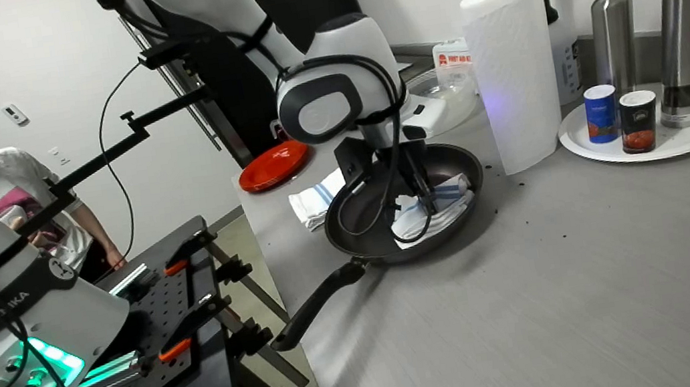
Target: Pick up the kitchen towel and wipe the pan
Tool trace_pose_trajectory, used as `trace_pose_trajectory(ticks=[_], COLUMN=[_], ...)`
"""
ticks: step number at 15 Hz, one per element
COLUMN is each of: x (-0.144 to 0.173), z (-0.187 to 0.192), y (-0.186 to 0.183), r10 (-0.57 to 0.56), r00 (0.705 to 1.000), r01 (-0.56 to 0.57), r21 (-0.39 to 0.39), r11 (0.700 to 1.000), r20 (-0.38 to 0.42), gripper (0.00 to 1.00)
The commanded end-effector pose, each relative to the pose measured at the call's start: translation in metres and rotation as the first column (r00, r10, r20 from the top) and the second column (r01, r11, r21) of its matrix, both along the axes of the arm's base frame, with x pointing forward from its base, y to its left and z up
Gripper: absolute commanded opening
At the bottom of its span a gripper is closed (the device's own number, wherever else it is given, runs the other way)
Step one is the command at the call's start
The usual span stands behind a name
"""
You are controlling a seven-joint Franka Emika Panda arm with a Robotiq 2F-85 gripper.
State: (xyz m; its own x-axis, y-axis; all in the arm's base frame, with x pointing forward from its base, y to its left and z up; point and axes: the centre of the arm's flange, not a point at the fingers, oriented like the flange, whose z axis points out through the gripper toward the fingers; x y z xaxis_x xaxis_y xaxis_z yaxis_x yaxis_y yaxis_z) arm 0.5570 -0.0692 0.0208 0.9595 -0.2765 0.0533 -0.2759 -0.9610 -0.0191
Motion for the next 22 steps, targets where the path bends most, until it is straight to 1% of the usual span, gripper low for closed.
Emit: trace_pose_trajectory(ticks=[1, 7, 14, 16, 19, 22], x=[0.006, 0.012, 0.014, 0.014, 0.012, 0.009], z=[0.001, 0.015, 0.030, 0.034, 0.037, 0.047], y=[0.003, 0.000, -0.005, -0.006, -0.007, -0.005], r10=[0.005, 0.046, 0.083, 0.085, 0.088, 0.085], r00=[0.999, 0.995, 0.987, 0.986, 0.987, 0.992], r01=[-0.003, -0.029, -0.043, -0.042, -0.048, -0.061], r21=[-0.062, -0.172, -0.269, -0.281, -0.278, -0.238], r11=[0.998, 0.985, 0.962, 0.959, 0.959, 0.969], r20=[0.036, 0.093, 0.136, 0.143, 0.133, 0.094], gripper=[0.04, 0.04, 0.04, 0.04, 0.04, 0.04])
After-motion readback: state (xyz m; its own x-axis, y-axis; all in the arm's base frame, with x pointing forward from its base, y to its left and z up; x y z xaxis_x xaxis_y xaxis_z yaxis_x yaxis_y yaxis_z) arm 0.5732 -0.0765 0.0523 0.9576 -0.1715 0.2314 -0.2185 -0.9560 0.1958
